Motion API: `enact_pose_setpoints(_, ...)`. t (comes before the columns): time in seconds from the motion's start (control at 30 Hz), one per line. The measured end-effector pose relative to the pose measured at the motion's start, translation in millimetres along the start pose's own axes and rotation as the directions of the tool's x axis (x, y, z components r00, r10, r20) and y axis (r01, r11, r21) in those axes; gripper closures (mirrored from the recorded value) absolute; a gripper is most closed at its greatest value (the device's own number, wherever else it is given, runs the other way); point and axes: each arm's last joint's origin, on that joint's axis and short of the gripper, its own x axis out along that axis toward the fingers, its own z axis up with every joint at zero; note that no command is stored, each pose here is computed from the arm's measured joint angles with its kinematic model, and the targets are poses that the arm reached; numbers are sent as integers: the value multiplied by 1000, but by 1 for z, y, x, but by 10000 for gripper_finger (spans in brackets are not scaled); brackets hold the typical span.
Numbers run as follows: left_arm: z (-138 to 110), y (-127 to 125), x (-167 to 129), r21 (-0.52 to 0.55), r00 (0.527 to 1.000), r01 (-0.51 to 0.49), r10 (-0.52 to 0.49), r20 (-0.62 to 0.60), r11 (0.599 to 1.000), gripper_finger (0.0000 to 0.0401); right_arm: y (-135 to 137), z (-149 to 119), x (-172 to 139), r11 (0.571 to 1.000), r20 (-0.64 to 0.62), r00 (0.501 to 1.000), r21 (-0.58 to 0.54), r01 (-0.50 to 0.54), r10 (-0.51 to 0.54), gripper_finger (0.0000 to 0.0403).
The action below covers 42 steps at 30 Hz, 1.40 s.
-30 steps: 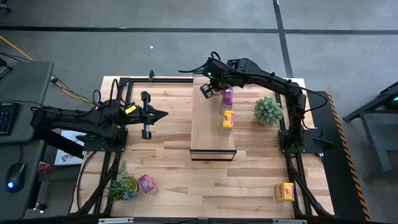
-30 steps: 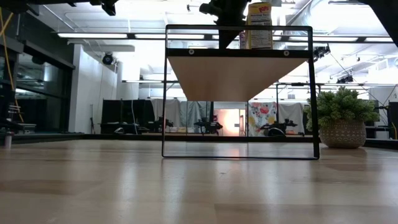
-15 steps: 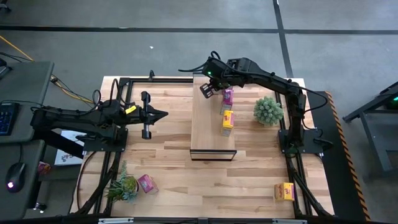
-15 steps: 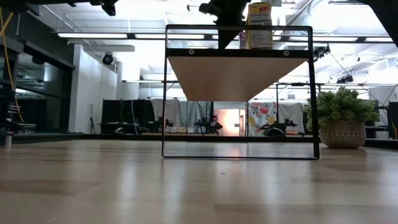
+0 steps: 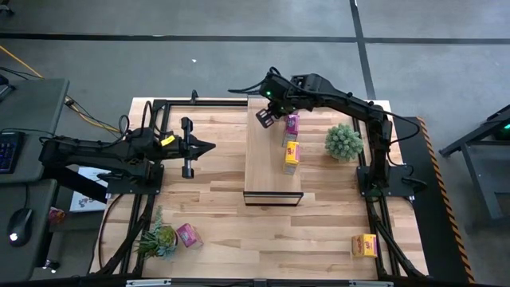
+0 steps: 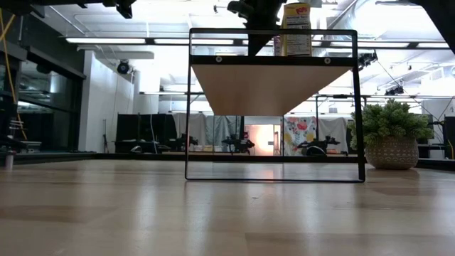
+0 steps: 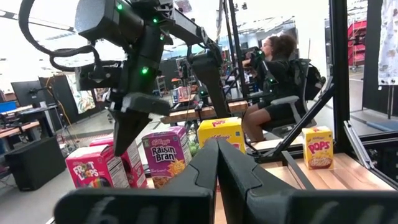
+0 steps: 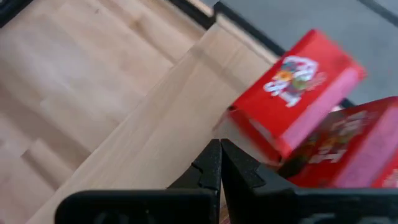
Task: Stack cereal on shelf
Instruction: Put the red cereal box on the shelf aligned with the red cereal box, then put the purple cereal box on the shelf aligned with the purple cereal box
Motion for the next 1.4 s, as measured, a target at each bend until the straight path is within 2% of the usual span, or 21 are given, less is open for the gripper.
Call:
enact_pose_setpoints(0.2, -2, 0, 0, 2, 1000, 5, -5, -22, 1000, 401, 10, -9, -22, 988, -19, 991, -87, -131, 130, 403)
enact_pose_setpoints(0.3, -3, -1, 0, 3, 999, 7, -7, -32, 1000, 401, 16, -21, -44, 978, -18, 988, -140, -157, 156, 403)
enact_pose_setpoints(0.6, -3, -1, 0, 3, 999, 8, -8, -36, 1000, 401, 35, -70, -102, 955, -3, 991, -267, -129, 133, 403)
enact_pose_setpoints(0.77, -5, -1, 0, 1, 999, 11, -11, -48, 1000, 401, 38, -96, -130, 950, 23, 994, -299, -94, 105, 403)
enact_pose_setpoints(0.83, -6, -1, 0, -11, 998, 13, -13, -62, 1000, 401, 37, -103, -141, 950, 57, 990, -294, -103, 126, 403)
enact_pose_setpoints(1.07, -8, -2, -1, -50, 996, 14, -18, -82, 999, 401, 9, -149, -157, 971, 120, 987, -226, -76, 105, 403)
enact_pose_setpoints(1.2, -8, -2, -1, -48, 996, 14, -18, -83, 999, 401, -16, -187, -150, 975, 164, 972, -177, -137, 167, 403)
enact_pose_setpoints(1.3, -7, -2, 0, -25, 997, 14, -16, -73, 1000, 401, -35, -213, -140, 964, 248, 936, -159, -215, 249, 403)
enact_pose_setpoints(1.4, -6, -1, 0, -16, 998, 13, -14, -66, 1000, 401, -53, -235, -129, 945, 367, 872, -178, -275, 323, 403)
